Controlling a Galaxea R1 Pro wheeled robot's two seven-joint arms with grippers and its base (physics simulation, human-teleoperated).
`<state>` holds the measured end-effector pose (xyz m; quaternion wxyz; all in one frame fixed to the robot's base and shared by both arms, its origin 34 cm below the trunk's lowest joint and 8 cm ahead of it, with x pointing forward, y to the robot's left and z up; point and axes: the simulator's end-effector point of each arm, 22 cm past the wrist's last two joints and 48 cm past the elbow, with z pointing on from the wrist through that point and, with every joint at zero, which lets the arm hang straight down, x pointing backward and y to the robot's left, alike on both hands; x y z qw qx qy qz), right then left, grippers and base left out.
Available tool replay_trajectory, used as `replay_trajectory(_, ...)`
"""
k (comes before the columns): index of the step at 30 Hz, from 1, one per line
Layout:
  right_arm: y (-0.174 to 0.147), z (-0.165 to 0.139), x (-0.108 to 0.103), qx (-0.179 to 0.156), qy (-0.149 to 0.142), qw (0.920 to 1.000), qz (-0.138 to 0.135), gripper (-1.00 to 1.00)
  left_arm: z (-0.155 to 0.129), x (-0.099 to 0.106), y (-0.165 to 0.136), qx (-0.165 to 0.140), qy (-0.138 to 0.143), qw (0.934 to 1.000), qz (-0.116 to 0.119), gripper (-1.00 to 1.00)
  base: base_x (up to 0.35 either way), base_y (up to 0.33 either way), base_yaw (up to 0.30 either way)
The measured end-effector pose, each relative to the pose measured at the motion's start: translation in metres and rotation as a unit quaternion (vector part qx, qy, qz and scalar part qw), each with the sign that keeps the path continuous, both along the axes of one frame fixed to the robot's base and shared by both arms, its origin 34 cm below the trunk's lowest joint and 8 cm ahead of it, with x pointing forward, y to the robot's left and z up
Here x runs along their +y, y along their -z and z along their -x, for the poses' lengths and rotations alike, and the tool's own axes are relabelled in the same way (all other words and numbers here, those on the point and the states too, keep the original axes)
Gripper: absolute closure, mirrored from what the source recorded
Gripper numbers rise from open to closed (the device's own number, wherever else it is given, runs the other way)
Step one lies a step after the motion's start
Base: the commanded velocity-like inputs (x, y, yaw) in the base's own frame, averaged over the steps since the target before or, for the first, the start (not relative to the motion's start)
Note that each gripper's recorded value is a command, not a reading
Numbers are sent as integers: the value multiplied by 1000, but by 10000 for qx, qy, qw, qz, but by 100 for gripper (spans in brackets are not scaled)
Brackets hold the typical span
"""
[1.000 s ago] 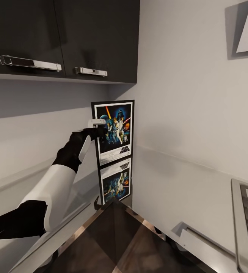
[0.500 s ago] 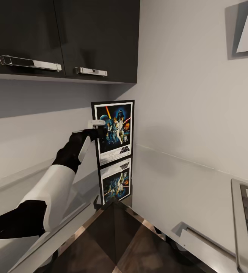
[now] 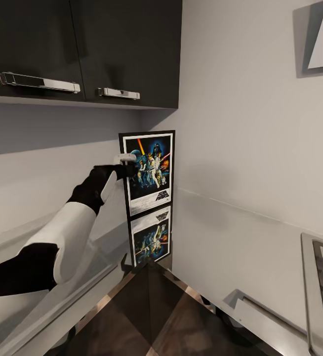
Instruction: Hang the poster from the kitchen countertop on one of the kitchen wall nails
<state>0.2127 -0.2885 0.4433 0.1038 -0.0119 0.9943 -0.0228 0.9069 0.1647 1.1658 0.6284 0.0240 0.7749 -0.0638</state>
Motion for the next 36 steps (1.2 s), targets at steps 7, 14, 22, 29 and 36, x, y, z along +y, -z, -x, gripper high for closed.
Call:
replay_trajectory(7, 0, 0, 0, 0, 0, 10000, 0, -100, 1, -8, -3, -26, 164, 9999, 41, -100, 0, 0, 0)
replay_trajectory(14, 0, 0, 0, 1, 0, 10000, 0, -100, 2, -16, -3, -36, 335, 9994, 77, -100, 0, 0, 0)
replay_trajectory(22, 0, 0, 0, 0, 0, 10000, 0, -100, 3, -17, -4, -43, 356, 9993, 82, 100, 0, 0, 0)
replay_trajectory(29, 0, 0, 0, -2, 0, 10000, 0, -100, 3, -17, -5, -52, 366, 9993, 114, 100, 0, 0, 0)
replay_trajectory(36, 0, 0, 0, -2, 0, 10000, 0, -100, 3, -17, -6, -67, 363, 9993, 116, 100, 0, 0, 0)
